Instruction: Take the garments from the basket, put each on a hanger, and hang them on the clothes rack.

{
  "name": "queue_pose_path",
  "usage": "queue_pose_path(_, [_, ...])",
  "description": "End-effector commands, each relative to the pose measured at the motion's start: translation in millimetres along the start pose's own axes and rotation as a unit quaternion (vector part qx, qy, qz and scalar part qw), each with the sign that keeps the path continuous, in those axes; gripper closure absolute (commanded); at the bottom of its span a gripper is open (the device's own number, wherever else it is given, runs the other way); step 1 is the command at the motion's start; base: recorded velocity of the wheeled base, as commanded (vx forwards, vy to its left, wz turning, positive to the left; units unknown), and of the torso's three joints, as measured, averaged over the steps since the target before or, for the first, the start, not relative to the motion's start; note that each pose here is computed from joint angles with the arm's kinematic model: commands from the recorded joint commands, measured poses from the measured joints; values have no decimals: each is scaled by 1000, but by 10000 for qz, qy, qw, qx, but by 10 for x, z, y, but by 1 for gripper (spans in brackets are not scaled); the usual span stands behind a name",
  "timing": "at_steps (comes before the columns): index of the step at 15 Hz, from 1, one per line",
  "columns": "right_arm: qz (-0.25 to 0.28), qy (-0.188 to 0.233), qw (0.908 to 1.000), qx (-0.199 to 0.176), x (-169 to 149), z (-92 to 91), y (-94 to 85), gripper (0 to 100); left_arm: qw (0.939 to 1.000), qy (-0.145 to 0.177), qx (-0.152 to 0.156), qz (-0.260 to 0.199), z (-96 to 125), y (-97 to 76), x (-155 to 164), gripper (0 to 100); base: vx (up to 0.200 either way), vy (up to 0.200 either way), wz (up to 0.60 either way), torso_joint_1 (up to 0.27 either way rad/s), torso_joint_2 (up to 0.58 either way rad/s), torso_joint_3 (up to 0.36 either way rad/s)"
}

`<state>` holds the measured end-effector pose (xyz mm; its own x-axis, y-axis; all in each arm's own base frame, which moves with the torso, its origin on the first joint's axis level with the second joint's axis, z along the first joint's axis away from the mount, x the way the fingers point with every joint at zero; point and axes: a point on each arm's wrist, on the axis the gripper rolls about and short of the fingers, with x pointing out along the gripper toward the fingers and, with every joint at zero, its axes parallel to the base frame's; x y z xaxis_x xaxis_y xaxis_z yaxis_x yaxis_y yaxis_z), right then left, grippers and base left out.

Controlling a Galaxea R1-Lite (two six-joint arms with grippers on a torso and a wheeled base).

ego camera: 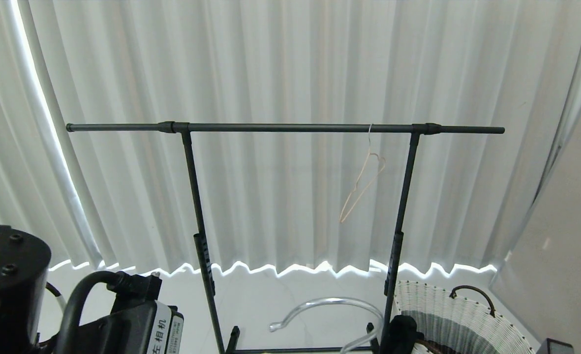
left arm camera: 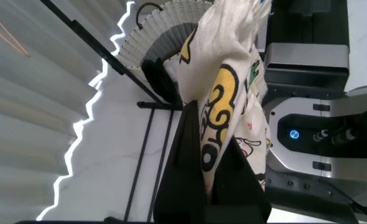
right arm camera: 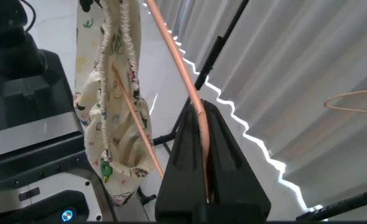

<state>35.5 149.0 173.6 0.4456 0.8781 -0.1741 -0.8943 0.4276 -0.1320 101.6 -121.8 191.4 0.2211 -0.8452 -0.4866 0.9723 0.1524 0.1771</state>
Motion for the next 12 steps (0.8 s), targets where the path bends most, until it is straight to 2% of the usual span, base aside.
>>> queue_pose_path(1, [0,56,10000,-26,3,-21,2,0,10000,21,-4,6,-6,4,8,100,0,0,0,0,0,0])
queue_pose_path(5, [-50,98,9999,-64,-6,-46,-5,0,9998,154,-16,118,-53,-6,14,100,0,0,0,0,0,0])
queue_pose_path(7, [-210,120,9997,-66,-11,-54,-15,0,9983,370,-22,447,-88,-2,16,100,0,0,0,0,0,0])
queue_pose_path(8, [-299,150,9994,-65,-13,-67,-21,0,9939,665,-37,880,-138,2,18,100,0,0,0,0,0,0])
queue_pose_path(10, [-356,277,9990,-62,-11,-128,-38,0,9859,872,-243,1411,-154,87,0,100,0,0,0,0,0,0])
queue_pose_path(12, [-567,380,9977,45,-4,-176,-108,0,9767,678,-808,1872,-45,263,-52,100,0,0,0,0,0,0])
